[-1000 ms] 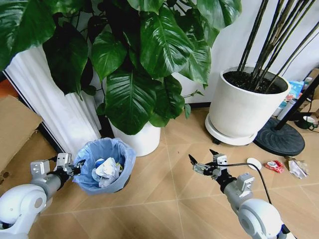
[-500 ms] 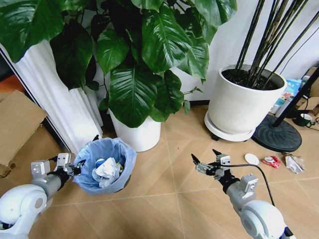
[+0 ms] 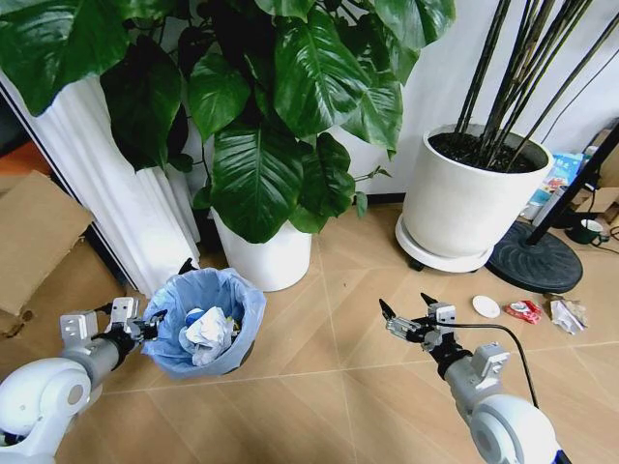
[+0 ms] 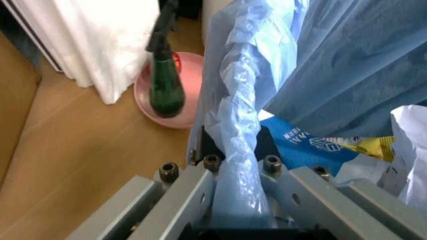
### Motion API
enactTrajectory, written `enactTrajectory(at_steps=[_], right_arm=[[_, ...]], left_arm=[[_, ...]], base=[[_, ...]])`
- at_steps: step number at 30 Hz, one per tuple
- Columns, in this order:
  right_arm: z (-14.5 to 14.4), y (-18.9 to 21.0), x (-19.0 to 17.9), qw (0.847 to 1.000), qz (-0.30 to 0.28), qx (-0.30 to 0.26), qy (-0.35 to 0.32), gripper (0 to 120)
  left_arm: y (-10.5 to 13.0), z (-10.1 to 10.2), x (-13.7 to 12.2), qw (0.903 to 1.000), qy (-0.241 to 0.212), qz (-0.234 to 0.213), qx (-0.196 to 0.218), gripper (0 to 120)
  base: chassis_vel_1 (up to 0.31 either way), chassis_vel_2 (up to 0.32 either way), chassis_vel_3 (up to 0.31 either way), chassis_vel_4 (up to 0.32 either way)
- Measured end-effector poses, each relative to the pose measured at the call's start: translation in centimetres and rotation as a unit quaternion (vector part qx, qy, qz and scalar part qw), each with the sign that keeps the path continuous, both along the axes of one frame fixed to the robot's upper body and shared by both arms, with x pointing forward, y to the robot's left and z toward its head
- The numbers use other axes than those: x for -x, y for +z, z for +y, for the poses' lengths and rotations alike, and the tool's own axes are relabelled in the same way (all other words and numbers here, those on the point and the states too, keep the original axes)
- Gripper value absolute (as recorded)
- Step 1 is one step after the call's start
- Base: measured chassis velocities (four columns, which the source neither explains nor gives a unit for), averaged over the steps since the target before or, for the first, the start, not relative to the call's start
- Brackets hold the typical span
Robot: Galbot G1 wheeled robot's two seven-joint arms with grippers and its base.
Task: Pick up the trash bin and place the garbage on the floor into it.
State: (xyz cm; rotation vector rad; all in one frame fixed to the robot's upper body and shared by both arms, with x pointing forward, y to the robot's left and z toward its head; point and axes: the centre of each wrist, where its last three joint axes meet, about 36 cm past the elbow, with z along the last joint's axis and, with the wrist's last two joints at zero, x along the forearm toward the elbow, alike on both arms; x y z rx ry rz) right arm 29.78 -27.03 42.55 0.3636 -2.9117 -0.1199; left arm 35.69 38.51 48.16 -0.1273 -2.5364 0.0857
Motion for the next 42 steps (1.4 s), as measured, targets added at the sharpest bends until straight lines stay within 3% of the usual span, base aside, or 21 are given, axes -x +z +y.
enactTrajectory(at_steps=[20, 42], right_arm=[[0.25, -0.15, -0.02, 1.0, 0.001, -0.001, 0.0, 100], [-0.6, -0.34, -0.29, 1.0, 0.001, 0.005, -0.007, 100]], left_arm=[[0.12, -0.06, 0.52, 1.0, -0.005, 0.0, 0.001, 0], [0.06, -0.62, 0.84, 1.0, -0.009, -0.002, 0.003, 0]], base=[[-0.124, -0.128, 0.119, 0.125], [-0.196, -0.198, 0.196, 0.192]])
